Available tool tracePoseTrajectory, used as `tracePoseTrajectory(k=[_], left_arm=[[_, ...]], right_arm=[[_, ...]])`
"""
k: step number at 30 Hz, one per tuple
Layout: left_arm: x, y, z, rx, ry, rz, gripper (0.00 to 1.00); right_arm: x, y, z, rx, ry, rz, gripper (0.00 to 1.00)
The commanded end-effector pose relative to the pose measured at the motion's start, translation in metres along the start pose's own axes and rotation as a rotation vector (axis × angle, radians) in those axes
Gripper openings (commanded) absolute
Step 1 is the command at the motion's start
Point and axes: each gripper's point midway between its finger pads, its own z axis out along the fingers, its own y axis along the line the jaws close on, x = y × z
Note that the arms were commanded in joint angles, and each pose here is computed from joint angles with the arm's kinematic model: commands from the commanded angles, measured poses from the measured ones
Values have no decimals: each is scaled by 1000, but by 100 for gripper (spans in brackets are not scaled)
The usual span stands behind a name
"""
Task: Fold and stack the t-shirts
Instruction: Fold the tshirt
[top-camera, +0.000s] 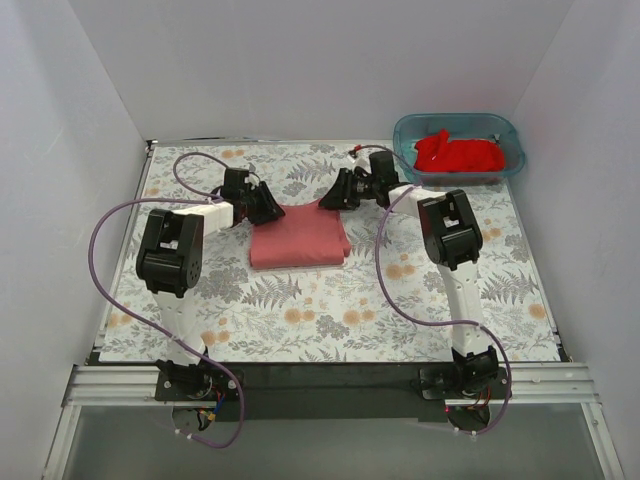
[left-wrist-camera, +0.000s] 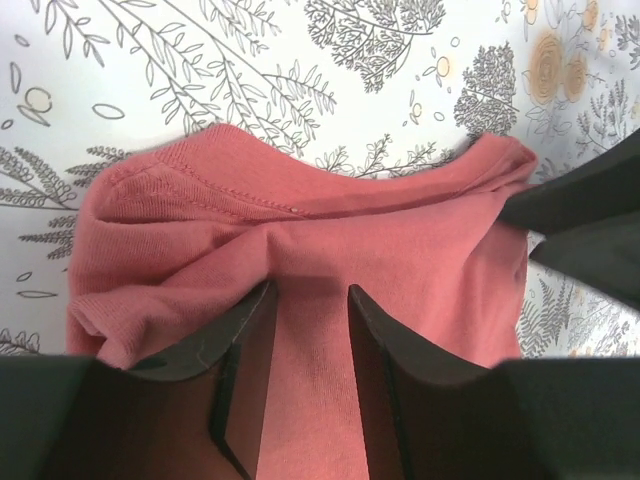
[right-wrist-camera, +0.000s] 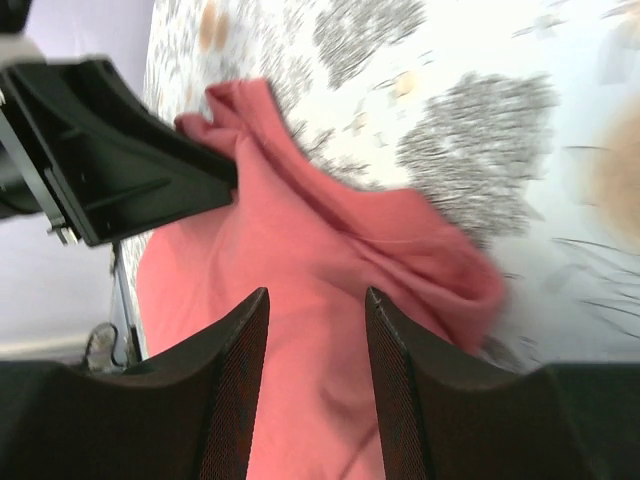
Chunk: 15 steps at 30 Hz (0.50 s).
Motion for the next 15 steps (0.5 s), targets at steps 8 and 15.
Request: tracePoseTrajectory(k=[8, 15], left_arm=[[-37, -13, -22, -5, -102, 35, 48], [-54, -63, -89, 110, -164, 38, 47]], right_arm=[[-64, 16, -46, 12, -192, 50, 50], [-36, 85, -67, -64, -167, -7, 50]])
